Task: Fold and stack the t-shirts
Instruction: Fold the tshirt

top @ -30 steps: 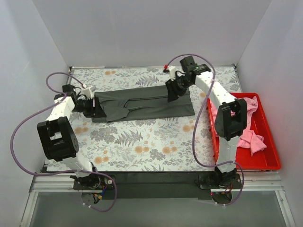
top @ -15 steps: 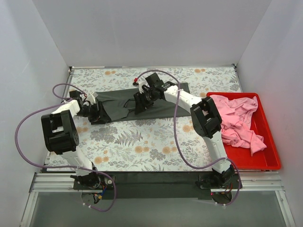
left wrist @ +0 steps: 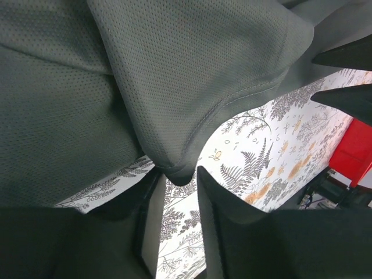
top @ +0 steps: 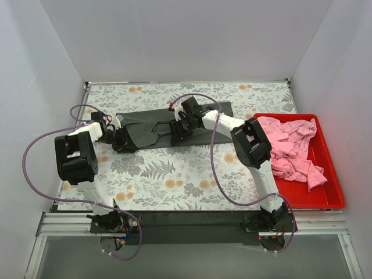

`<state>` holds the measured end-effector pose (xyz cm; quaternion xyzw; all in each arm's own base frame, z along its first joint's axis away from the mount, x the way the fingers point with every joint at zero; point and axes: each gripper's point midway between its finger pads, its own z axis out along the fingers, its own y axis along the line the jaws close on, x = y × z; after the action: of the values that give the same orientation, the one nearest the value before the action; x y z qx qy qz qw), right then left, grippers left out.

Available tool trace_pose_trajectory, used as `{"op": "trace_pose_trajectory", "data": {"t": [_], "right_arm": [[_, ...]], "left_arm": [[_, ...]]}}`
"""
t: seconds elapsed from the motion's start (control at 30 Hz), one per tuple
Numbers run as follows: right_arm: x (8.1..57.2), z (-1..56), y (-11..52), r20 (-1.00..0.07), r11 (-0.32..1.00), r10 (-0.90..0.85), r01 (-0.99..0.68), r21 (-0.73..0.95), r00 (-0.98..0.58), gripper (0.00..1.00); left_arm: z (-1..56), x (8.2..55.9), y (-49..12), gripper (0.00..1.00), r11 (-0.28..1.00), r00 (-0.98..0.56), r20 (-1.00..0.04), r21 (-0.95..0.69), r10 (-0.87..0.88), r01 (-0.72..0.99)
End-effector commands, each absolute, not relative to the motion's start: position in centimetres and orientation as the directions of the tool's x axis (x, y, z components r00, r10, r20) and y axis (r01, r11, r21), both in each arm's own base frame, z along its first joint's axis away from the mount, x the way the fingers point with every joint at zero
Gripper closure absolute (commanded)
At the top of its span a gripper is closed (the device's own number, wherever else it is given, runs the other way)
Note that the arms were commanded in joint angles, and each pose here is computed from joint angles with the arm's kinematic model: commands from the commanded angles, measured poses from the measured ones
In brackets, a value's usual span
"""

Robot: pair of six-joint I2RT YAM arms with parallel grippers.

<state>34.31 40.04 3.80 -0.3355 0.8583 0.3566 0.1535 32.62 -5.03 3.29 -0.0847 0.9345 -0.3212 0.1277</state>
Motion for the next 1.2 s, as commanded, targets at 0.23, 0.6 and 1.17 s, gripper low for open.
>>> {"op": "trace_pose_trajectory", "data": {"t": [0.23,0.6,1.17], "right_arm": [[34.3,2.4,39.4,-0.501,0.529,-0.484,-0.696,0.485,-0.717,0.48],[33.5,1.5,38.6,-0.479,0.531,-0.500,-0.693,0.488,-0.721,0.48],[33.1,3.9,38.5,-0.523,0.488,-0.501,-0.724,0.487,-0.690,0.48]], "left_arm": [[7.8,36.7,-5.4,1.00,0.741,-0.932,-0.259,-0.671,-0.251,-0.013],[8.4,43.3,-5.3,1.00,0.684,-0.913,-0.289,-0.730,-0.287,0.016],[10.9,49.7,-5.8,0.73,0.613,-0.848,-0.392,-0.783,-0.358,0.103]]}}
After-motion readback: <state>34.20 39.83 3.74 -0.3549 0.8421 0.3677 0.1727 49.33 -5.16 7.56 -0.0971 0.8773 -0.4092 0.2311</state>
